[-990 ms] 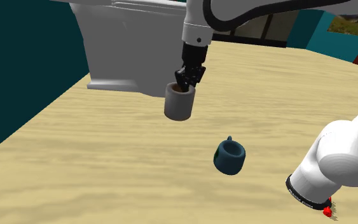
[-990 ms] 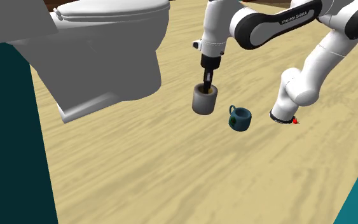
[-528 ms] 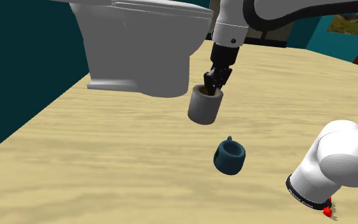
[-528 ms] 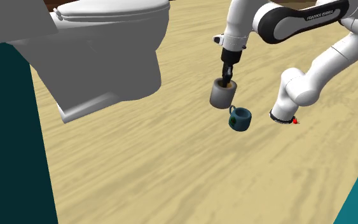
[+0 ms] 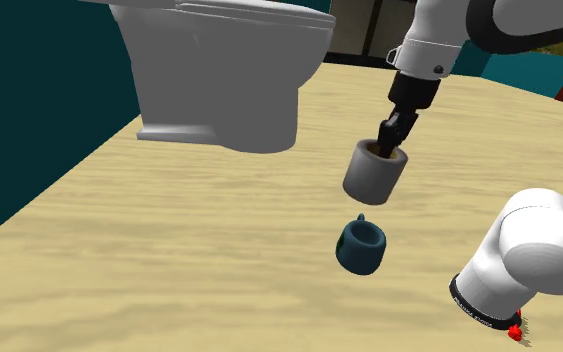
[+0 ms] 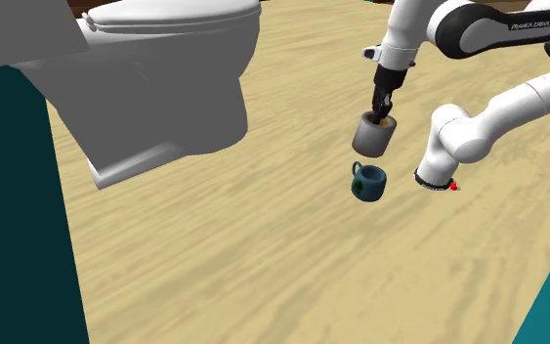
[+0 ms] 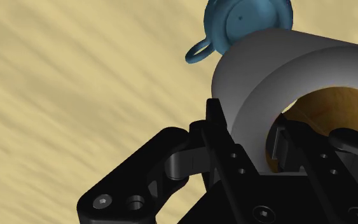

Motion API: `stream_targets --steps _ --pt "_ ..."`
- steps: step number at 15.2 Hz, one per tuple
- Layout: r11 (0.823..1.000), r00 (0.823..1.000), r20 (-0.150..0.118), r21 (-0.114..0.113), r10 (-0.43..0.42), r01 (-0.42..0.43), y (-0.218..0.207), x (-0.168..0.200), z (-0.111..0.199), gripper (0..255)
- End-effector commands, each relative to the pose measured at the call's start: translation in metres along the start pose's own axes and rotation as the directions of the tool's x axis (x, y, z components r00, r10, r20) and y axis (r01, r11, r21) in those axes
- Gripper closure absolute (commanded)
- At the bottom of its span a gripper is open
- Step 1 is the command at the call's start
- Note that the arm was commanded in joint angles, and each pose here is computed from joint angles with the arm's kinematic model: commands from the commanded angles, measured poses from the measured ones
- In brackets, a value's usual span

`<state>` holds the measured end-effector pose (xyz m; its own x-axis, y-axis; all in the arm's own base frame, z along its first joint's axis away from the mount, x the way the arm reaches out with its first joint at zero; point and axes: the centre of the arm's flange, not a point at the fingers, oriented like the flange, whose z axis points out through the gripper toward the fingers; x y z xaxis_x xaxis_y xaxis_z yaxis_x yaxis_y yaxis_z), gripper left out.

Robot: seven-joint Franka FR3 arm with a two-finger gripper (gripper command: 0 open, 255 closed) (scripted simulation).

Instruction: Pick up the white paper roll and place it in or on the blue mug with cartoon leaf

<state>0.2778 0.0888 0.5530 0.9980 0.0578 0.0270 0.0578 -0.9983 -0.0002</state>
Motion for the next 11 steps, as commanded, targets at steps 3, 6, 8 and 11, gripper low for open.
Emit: stream_targets --steps 3,6,8,11 --pt "1.000 1.000 0.000 0.001 -0.001 0.001 0.010 -0.020 0.009 255" --pt "1.000 1.000 0.000 0.001 -0.001 0.001 0.010 -0.021 0.025 255" --pt "1.000 1.000 0.000 0.001 -0.001 0.001 0.010 -0.021 0.035 255" --pt "1.000 1.000 0.000 0.001 -0.001 0.001 0.010 -0.021 0.051 255"
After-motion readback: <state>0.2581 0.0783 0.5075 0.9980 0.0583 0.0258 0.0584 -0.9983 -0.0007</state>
